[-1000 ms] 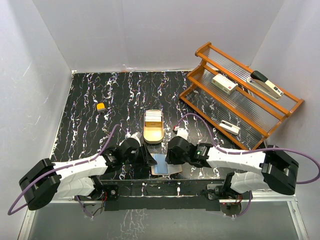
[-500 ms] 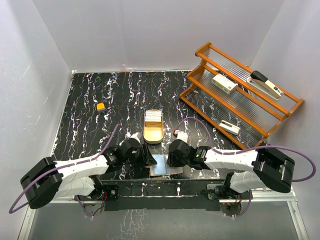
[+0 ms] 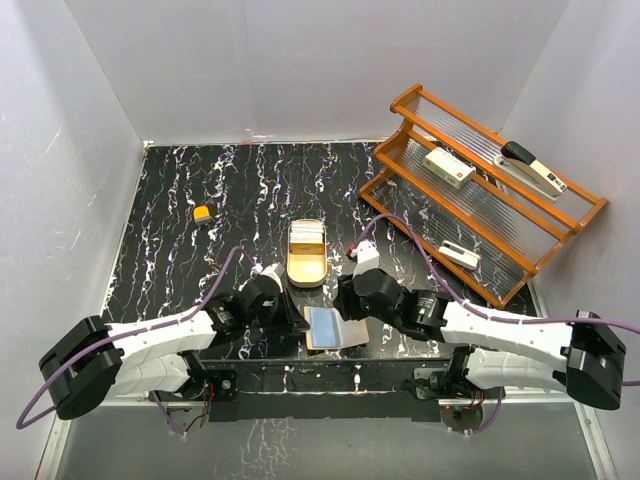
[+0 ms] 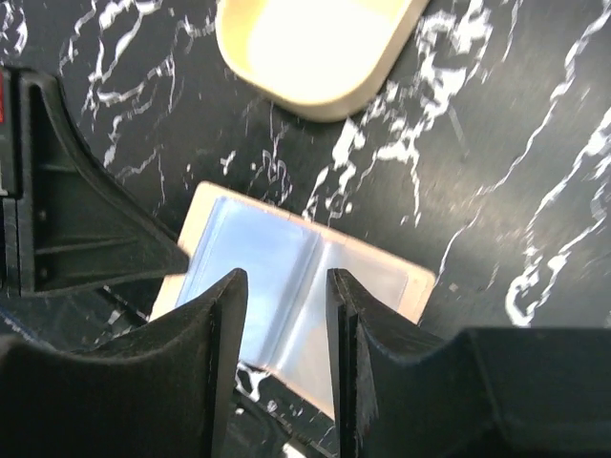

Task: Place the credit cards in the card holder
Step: Pick up the credit card from the storage box.

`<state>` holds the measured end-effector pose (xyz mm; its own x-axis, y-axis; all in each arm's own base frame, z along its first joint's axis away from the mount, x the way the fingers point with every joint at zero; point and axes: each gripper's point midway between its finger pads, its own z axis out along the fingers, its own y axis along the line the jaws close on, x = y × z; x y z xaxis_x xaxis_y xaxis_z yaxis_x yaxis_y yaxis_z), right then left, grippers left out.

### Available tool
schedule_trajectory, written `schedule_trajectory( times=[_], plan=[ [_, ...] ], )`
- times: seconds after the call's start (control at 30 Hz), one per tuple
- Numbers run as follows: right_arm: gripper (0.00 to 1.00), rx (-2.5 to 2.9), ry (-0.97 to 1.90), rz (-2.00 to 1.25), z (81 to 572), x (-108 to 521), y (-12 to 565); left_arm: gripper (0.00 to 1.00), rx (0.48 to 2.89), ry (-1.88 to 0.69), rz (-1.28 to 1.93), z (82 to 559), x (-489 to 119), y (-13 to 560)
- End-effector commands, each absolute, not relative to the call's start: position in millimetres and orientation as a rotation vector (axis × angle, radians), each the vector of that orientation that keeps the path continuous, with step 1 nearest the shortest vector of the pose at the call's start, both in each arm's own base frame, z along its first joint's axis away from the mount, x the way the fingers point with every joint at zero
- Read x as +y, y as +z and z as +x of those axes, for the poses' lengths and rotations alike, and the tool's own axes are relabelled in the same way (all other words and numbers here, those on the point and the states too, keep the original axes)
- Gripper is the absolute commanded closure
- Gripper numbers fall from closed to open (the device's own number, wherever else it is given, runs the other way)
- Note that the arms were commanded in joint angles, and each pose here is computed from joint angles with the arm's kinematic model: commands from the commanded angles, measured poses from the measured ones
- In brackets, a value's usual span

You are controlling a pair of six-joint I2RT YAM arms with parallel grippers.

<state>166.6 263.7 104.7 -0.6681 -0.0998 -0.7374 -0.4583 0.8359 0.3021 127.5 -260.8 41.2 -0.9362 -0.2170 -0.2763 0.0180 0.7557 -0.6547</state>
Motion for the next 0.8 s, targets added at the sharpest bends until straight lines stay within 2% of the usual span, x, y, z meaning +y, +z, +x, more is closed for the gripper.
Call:
schedule_trajectory(
  times=[0.0,0.1,0.23,0.63,0.77],
  plan=[
    [0.62,2.001,0.486,-0.504,204,267,165,0.97,2.563,-1.047,-0.149,128,-264,54],
    [0.54,1.931,0.433,-0.584,218,276,184,0.99,2.569,-1.06,-0.15,126,-264,54],
    [0.53,1.883,0.362,-0.707,243,293,195,1.0,2.566,-1.085,-0.152,123,-264,55],
    [0.41,1.881,0.249,-0.945,331,324,170,1.0,2.611,-0.944,-0.206,122,-245,45],
    [0.41,1.886,0.182,-1.055,353,326,153,1.0,2.596,-0.905,-0.229,124,-235,47]
  ],
)
